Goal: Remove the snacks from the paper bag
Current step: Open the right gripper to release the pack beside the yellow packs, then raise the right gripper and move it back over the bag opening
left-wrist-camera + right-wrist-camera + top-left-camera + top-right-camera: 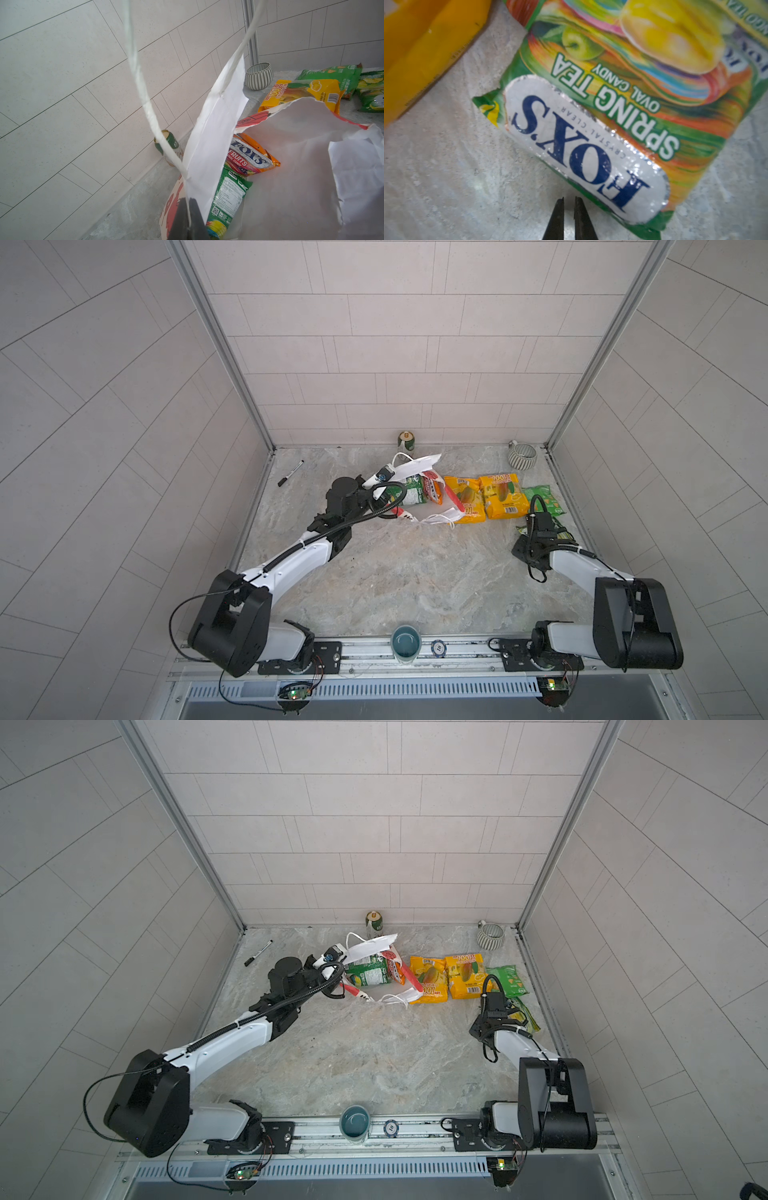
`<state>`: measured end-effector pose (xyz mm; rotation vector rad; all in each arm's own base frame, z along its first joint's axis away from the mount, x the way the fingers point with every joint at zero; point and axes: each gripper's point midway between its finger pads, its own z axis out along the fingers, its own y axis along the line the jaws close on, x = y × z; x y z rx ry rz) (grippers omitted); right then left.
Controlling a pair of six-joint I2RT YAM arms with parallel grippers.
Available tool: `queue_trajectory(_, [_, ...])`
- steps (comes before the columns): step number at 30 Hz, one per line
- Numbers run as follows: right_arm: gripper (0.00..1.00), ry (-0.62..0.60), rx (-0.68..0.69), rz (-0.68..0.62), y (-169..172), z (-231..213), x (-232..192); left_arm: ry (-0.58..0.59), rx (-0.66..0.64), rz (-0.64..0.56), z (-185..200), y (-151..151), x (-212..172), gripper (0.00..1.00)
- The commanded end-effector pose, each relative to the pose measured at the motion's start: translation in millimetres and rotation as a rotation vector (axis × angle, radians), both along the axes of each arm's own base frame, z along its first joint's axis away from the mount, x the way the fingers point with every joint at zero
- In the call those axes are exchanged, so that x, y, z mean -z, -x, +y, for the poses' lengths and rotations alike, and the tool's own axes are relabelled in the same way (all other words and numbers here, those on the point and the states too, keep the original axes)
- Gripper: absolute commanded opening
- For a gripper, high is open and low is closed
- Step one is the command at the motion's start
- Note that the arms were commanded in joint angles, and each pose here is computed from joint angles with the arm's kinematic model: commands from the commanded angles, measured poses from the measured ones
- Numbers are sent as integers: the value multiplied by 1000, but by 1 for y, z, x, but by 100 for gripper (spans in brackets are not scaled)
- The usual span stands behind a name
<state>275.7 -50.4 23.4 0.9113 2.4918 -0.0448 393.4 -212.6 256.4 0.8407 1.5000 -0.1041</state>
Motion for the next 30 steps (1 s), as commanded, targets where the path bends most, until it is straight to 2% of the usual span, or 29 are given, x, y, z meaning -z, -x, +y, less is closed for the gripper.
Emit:
queue_trajectory(1, [14, -45, 4, -51, -6, 6, -3, 3, -17, 23, 6, -2, 8, 0])
queue_trajectory(5, [16, -103, -5, -96, -22, 15, -8, 5, -17, 22, 6, -2, 7, 0])
queue_trajectory(8, [16, -94, 19, -121, -32, 11, -10, 7, -17, 19, 6, -1, 6, 0])
queue_trajectory(12, [17, -57, 84, -138, -42, -1, -6, 11, -11, 23, 5, -2, 6, 0])
queue_trajectory(23, [19, -59, 285, -224, -62, -20, 3, 5, -12, 28, 5, -2, 8, 0])
queue_trajectory(30, [19, -73, 238, -257, -67, -15, -22, -4, -19, 29, 6, -3, 10, 0])
